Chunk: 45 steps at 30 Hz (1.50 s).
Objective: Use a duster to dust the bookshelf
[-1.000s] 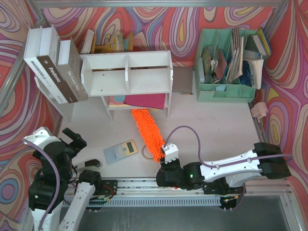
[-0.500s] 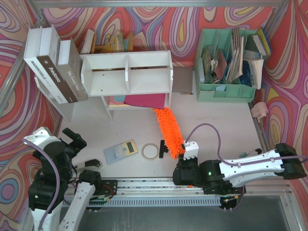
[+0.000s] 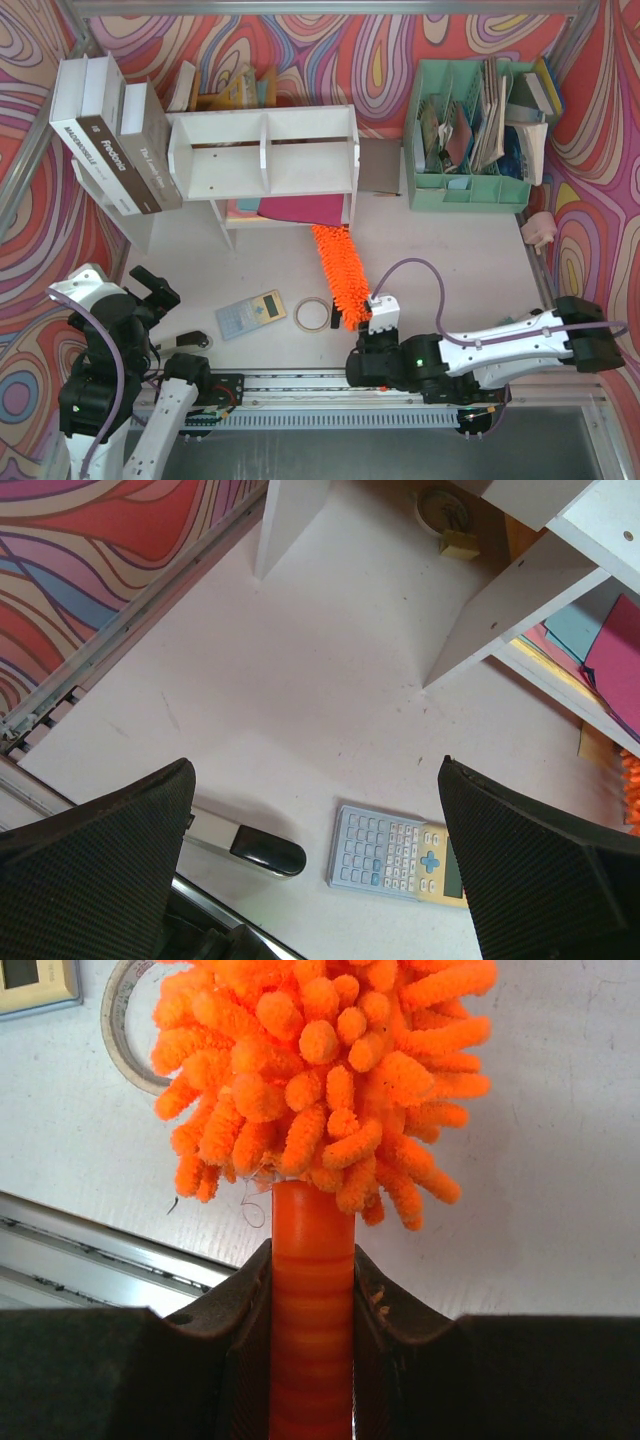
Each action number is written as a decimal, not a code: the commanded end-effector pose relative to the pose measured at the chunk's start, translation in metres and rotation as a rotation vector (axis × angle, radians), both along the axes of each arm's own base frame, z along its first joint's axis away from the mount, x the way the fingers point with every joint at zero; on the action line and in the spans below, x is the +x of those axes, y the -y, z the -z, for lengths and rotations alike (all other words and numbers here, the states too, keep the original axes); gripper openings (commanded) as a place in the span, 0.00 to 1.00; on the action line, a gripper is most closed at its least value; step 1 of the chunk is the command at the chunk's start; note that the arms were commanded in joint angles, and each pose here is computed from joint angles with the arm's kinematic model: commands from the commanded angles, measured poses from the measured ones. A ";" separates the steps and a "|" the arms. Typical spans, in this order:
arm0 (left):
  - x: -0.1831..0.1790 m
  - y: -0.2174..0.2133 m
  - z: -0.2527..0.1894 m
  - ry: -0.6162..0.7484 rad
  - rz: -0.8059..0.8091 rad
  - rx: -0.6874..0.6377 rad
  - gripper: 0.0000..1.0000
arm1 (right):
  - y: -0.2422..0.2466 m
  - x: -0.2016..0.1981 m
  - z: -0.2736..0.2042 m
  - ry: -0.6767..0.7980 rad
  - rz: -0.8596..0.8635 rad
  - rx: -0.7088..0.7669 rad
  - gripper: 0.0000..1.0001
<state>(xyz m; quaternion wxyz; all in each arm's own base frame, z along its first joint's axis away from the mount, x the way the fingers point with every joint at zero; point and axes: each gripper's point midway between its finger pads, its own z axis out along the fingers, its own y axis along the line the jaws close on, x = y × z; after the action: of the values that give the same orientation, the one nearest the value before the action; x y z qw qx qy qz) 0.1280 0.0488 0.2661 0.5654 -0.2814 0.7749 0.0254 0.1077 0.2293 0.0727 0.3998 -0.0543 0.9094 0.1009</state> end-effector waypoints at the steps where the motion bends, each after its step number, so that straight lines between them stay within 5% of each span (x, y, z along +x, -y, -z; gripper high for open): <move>1: 0.003 -0.001 0.003 -0.013 -0.002 0.015 0.98 | 0.027 0.011 -0.010 0.063 0.088 0.024 0.00; 13: 0.004 0.000 0.003 -0.014 0.001 0.013 0.99 | 0.022 -0.001 0.028 -0.019 0.065 -0.020 0.00; 25: 0.003 0.000 0.003 -0.012 -0.001 0.012 0.98 | -0.007 0.014 -0.040 0.100 -0.024 0.046 0.00; 36: 0.003 0.000 0.003 -0.012 -0.001 0.013 0.98 | -0.023 0.000 0.014 0.017 -0.104 -0.017 0.00; 45: 0.002 -0.001 0.003 -0.007 -0.005 0.011 0.98 | -0.055 0.013 -0.031 0.109 -0.172 0.039 0.00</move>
<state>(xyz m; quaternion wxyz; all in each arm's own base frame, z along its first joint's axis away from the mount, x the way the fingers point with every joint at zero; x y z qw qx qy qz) 0.1278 0.0494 0.2662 0.5655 -0.2830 0.7742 0.0267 0.1030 0.2522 0.0554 0.3825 -0.1381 0.9079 0.1012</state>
